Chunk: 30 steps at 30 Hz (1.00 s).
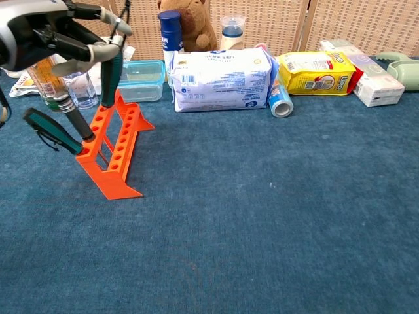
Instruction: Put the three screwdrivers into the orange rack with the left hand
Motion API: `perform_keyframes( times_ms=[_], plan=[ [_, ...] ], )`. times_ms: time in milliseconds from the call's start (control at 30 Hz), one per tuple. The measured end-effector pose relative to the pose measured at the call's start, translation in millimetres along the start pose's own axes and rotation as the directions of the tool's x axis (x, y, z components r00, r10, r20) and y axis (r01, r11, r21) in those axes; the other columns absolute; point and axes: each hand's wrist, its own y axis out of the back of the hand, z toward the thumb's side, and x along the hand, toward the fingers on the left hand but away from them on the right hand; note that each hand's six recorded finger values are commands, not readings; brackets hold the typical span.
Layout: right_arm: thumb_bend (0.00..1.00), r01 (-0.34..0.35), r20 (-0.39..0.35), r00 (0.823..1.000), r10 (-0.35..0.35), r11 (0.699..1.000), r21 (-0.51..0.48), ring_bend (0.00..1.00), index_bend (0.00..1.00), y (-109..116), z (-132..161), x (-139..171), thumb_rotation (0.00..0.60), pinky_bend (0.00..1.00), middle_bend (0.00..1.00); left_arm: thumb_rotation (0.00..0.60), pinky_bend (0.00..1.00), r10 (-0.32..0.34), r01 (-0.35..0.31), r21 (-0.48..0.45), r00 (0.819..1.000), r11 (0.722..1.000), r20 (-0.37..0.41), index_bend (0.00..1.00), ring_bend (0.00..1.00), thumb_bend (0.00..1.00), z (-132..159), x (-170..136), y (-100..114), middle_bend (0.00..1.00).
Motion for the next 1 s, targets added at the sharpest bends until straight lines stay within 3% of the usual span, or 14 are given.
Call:
perform_keyframes(
  times_ms=[400,767,867,1000],
  plan=[
    [0.00,0.005,0.004,1.000,-0.005,1.000,-0.008,0.00,0.00,2.2,-2.0,-0.6,0.600,0.00,0.14,0.600,0.87,-0.023,0.023,-0.014,0.999,1.000,0.030,0.29,0.74,0.41,16.1,7.9,-15.9,0.80],
    [0.00,0.000,-0.004,1.000,0.000,1.000,-0.007,0.01,0.00,0.9,0.0,0.1,0.600,0.00,0.14,0.600,0.87,0.034,-0.033,-0.017,0.995,0.999,0.089,0.28,0.74,0.41,32.9,-20.3,16.9,0.79],
    [0.00,0.000,-0.005,1.000,0.000,1.000,-0.006,0.01,0.00,0.7,0.7,0.6,0.600,0.00,0.15,0.600,0.87,0.042,-0.041,-0.009,0.992,0.999,0.121,0.29,0.74,0.35,42.7,-28.6,24.9,0.79],
    [0.00,-0.005,-0.008,1.000,0.005,1.000,-0.002,0.01,0.00,-1.1,2.0,0.6,0.600,0.00,0.15,0.600,0.87,0.060,-0.064,0.019,0.983,0.998,0.171,0.28,0.73,0.20,57.2,-37.4,34.6,0.76]
  ],
)
